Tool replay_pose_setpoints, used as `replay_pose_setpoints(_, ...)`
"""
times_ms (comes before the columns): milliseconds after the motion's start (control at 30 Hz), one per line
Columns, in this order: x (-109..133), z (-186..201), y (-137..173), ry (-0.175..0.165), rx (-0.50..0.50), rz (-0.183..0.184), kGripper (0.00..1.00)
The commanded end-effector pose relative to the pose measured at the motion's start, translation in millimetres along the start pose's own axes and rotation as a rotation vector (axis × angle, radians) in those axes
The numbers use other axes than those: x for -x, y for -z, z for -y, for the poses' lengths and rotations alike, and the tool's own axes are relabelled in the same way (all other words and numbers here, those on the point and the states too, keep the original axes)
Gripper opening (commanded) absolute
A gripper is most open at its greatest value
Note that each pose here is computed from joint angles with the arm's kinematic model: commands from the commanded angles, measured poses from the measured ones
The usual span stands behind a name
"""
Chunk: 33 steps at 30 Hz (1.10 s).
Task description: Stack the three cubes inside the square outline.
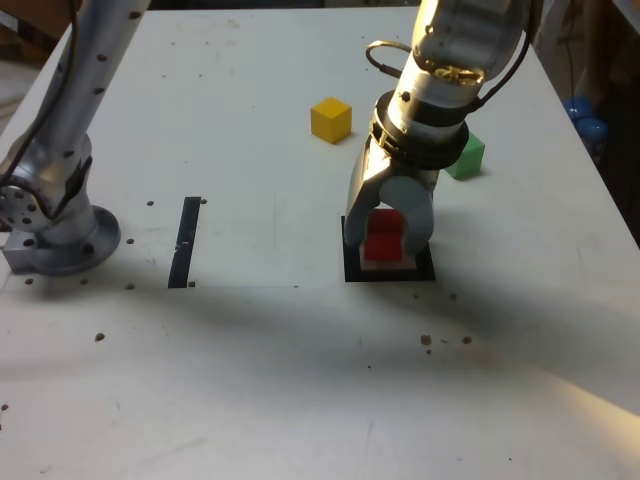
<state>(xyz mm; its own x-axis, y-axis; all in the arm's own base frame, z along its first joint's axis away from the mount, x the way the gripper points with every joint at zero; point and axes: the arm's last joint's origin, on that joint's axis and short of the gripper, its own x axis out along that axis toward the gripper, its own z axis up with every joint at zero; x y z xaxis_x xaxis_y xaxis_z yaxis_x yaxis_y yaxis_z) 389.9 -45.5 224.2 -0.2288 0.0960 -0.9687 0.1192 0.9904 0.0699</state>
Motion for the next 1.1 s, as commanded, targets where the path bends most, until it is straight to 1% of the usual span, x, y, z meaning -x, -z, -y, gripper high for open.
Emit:
replay_pose_setpoints(0,-3,-1,-3,0.001,0.005,-0.001,0.42)
replay_pose_setpoints(167,-9,-2,-6,0.001,0.001,0.016,0.79)
replay_pose_setpoints(200,-10,-3,-6,0.0,-0.001,0.017,0.86)
replay_pose_setpoints(233,-11,-3,-6,0.0,-0.001,0.017,0.89)
replay_pose_setpoints(367,-14,-4,-4,-0.001,0.001,0.005,0.93)
replay_pose_setpoints(467,-13,-5,-1,-0.005,0.005,0.006,0.95)
replay_pose_setpoints(567,-7,-7,5,-0.018,0.013,0.022,0.97)
replay_pose_setpoints(733,11,-11,22,-0.056,0.034,0.068,0.97)
replay_pose_setpoints(833,19,-16,32,-0.074,0.05,0.087,0.97)
replay_pose_setpoints(933,25,-23,43,-0.092,0.07,0.099,0.97)
replay_pose_setpoints(1067,29,-36,58,-0.114,0.09,0.101,0.97)
